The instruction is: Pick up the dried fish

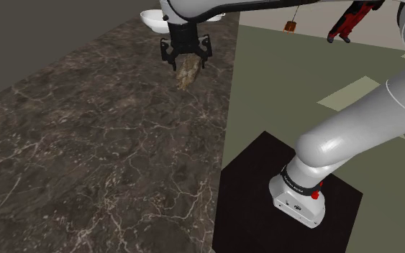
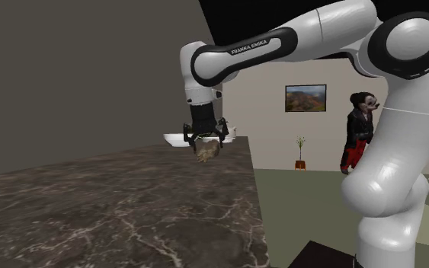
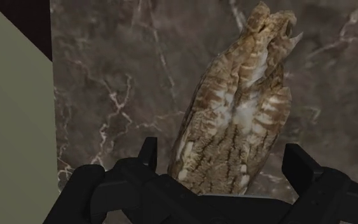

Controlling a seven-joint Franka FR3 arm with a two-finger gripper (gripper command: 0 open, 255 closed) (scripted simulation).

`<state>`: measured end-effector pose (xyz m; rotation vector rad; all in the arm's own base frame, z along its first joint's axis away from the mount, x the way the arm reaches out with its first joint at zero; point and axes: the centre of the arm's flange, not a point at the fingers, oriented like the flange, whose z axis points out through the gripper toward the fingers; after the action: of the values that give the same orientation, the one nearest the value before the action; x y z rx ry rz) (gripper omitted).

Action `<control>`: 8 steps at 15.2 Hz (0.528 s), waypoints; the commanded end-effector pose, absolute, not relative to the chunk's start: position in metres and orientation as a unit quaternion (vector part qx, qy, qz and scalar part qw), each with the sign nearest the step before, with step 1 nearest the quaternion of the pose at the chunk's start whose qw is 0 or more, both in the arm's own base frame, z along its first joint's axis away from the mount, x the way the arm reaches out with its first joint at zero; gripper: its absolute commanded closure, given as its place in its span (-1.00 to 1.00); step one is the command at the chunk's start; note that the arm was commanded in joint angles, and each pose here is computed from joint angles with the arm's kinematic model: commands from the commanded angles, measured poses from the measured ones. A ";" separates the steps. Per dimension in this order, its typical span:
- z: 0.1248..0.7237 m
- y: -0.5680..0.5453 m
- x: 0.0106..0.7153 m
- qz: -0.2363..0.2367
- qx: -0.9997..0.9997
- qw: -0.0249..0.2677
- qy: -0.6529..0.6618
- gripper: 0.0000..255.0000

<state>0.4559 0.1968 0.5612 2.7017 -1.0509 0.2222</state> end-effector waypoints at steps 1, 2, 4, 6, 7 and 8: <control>0.552 0.196 0.456 0.076 0.923 0.117 -0.360 -1.00; 0.546 0.196 0.456 0.076 0.923 0.117 -0.360 -1.00; 0.543 0.196 0.456 0.076 0.923 0.117 -0.360 -1.00; 0.544 0.195 0.457 0.076 0.923 0.117 -0.360 1.00; 0.544 0.195 0.457 0.076 0.923 0.117 -0.360 1.00; 0.545 0.196 0.457 0.076 0.923 0.117 -0.360 1.00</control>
<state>0.4565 0.1959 0.5452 2.7010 -1.0531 0.2250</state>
